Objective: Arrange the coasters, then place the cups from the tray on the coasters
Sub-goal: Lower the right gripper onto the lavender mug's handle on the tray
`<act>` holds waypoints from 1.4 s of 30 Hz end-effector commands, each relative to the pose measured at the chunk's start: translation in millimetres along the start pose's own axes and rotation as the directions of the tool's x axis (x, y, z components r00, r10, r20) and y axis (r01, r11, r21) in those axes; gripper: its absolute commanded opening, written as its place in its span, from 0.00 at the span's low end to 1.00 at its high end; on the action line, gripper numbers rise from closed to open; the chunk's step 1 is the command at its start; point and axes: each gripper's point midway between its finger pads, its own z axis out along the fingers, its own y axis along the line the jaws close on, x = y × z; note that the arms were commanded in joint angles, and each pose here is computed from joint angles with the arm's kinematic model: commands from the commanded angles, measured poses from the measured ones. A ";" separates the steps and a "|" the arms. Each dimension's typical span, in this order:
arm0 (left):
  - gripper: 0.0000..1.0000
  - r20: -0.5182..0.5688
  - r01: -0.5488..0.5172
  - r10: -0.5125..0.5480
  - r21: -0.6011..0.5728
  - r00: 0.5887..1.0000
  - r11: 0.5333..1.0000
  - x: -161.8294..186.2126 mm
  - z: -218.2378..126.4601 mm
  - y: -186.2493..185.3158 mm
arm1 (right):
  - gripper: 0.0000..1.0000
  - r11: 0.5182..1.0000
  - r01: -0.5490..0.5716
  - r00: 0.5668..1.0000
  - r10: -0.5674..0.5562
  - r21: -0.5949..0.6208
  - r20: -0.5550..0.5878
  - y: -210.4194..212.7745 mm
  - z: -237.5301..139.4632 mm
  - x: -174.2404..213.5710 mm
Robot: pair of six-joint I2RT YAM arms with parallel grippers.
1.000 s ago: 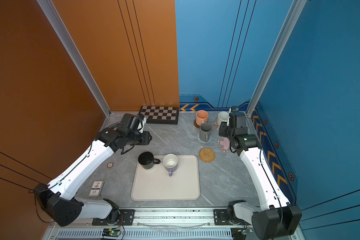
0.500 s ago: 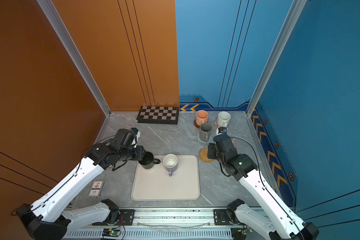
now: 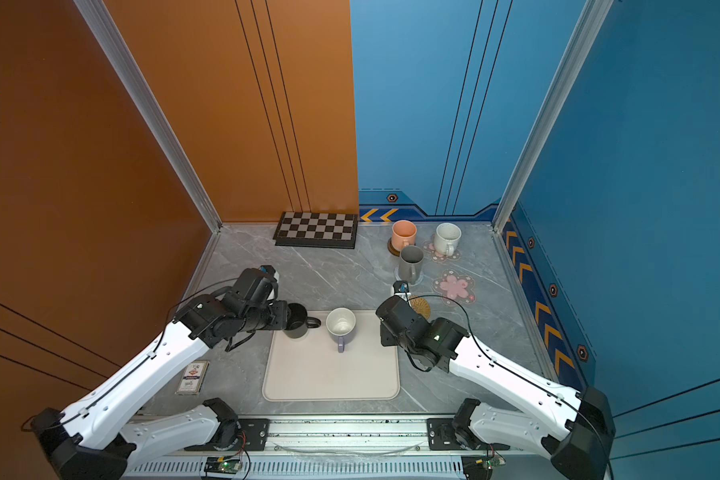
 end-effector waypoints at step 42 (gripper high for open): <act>0.47 -0.059 0.084 -0.086 -0.043 0.994 0.996 36.2 13.0 1.4 | 0.43 0.995 0.095 0.980 -0.096 -0.013 -0.176 106.1 84.6 62.9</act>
